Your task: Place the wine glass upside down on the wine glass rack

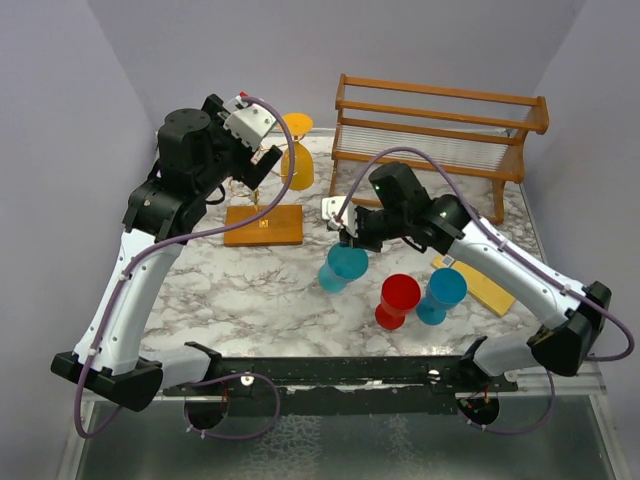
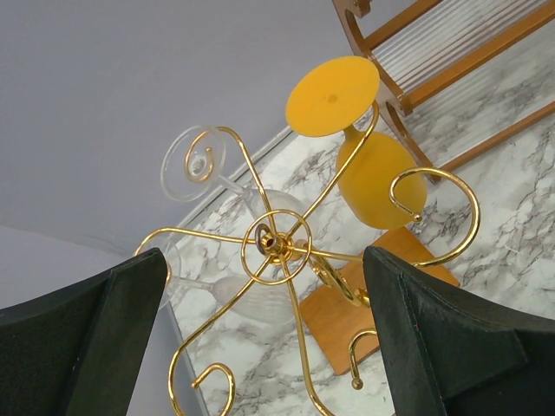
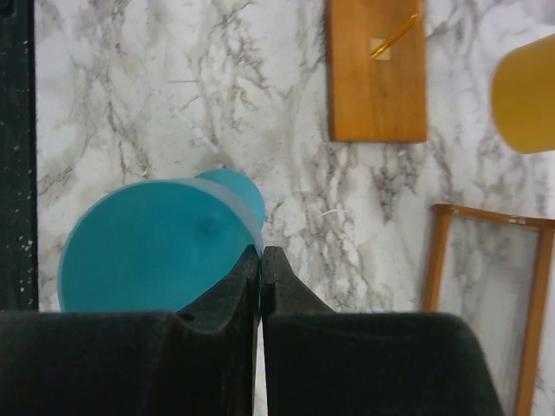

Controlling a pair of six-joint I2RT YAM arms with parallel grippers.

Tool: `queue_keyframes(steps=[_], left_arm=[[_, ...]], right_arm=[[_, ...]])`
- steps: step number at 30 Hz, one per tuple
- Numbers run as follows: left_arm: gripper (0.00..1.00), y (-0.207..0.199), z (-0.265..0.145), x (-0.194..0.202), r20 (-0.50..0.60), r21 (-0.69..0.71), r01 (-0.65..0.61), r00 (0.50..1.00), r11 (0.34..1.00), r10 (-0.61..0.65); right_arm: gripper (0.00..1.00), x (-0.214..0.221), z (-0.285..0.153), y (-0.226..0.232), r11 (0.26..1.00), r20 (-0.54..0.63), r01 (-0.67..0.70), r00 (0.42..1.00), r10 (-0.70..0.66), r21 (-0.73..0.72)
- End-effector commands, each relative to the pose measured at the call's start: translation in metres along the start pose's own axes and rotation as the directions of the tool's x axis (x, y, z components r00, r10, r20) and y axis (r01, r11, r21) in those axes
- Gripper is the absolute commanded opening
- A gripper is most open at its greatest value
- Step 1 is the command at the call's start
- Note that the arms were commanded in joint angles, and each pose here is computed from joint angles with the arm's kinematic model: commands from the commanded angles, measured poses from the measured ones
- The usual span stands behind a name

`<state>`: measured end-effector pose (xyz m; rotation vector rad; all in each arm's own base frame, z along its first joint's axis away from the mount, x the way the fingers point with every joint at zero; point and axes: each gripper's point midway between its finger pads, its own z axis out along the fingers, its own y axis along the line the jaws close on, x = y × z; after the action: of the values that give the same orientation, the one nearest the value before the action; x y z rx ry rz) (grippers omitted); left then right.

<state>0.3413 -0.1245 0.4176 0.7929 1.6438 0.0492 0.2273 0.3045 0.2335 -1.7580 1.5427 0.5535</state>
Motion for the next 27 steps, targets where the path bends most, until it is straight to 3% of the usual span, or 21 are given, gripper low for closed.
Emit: queue_keyframes(steps=[1, 6, 10, 14, 20, 27], left_arm=[[0.99, 0.005, -0.012, -0.033, 0.125, 0.014, 0.075, 0.989, 0.997, -0.077], [0.99, -0.003, -0.015, -0.052, 0.182, 0.1, 0.167, 0.966, 0.981, -0.183], [0.99, -0.012, -0.016, -0.069, 0.214, 0.199, 0.25, 0.933, 0.948, -0.291], [0.95, -0.028, -0.017, -0.085, 0.217, 0.34, 0.334, 0.882, 0.879, -0.419], [0.91, -0.048, -0.01, -0.094, 0.17, 0.472, 0.428, 0.814, 0.771, -0.556], [0.89, -0.051, 0.007, -0.098, 0.163, 0.51, 0.469, 0.771, 0.721, -0.616]], right_arm=[[0.01, -0.049, -0.05, -0.035, 0.97, 0.139, 0.043, 0.987, -0.078, 0.24], [0.01, -0.053, -0.126, -0.066, 0.903, 0.257, -0.09, 0.966, -0.024, 0.419], [0.01, -0.05, -0.189, -0.088, 0.801, 0.359, -0.227, 0.933, 0.017, 0.554], [0.01, -0.046, -0.235, -0.109, 0.668, 0.441, -0.365, 0.895, 0.061, 0.648], [0.01, -0.051, -0.271, -0.137, 0.518, 0.477, -0.434, 0.877, 0.057, 0.737], [0.01, -0.092, -0.286, -0.144, 0.568, 0.547, -0.448, 0.837, -0.004, 0.691]])
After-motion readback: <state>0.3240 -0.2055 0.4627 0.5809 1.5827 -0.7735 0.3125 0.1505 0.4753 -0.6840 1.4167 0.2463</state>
